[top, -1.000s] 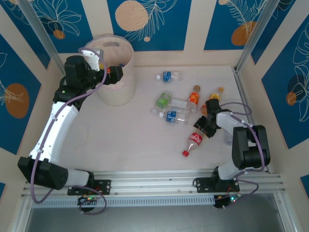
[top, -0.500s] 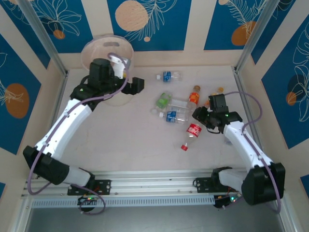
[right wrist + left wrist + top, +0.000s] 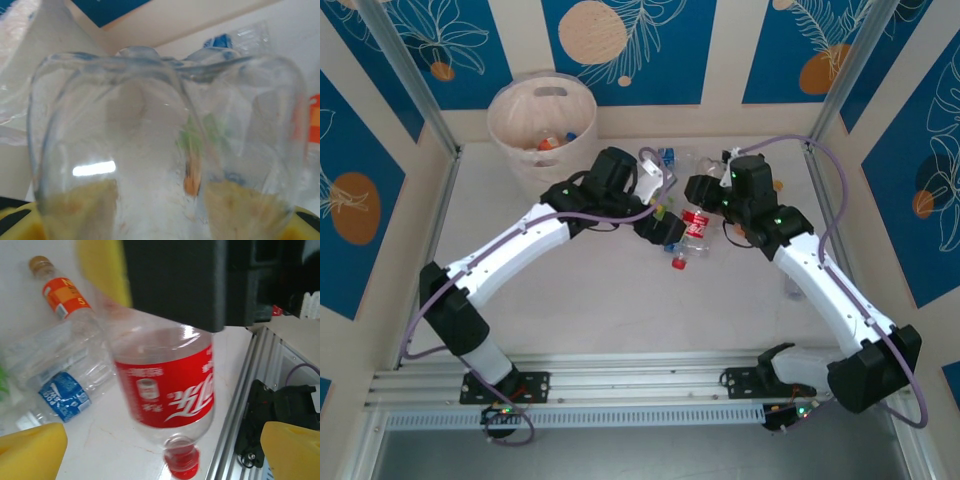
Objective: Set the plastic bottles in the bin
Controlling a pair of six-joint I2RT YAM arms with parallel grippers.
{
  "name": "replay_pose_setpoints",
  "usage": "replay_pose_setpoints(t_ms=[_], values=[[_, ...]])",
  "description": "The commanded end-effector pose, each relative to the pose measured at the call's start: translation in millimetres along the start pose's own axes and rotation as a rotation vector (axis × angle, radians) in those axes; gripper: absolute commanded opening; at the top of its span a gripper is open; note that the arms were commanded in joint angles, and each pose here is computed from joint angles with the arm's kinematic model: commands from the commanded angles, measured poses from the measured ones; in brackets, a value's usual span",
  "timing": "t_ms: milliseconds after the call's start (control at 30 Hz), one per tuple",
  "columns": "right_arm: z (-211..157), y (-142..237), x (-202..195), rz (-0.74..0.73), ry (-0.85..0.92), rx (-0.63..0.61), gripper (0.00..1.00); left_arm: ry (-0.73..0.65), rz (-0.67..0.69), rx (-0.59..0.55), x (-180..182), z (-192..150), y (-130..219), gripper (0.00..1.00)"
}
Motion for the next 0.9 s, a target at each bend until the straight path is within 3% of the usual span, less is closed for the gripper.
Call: replay_pose_setpoints(t_ms=[0,567,867], values=[[18.1,3.7,25.3,0.062,0.045,-0.076,0.49,-0.033,-0.052,-0.024,-10.5,6.4,-9.2,1.0],[33.2,10.2,27.1,0.047,-0.082,-0.151,0.49,-0.019,0.003,-0.061,2.7,-22.3,-24.8,1.0],[24.9,3.0,-0.4,-0.021,-0.279,-0.097,0.5,-0.001,0.039,-0.042,13.4,-28.3,-35.3,1.0]])
Point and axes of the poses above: each hand's point on the last joint's axis, 136 mm out from that joint toward the fingers, its own y axis back along the fingers, its own x axis along the line the jaws close on, z = x × y, the point moved 2 cm from there along y, back along the fingers, and after that the axes turned 10 degrees about -y, right-handed, at the moved point
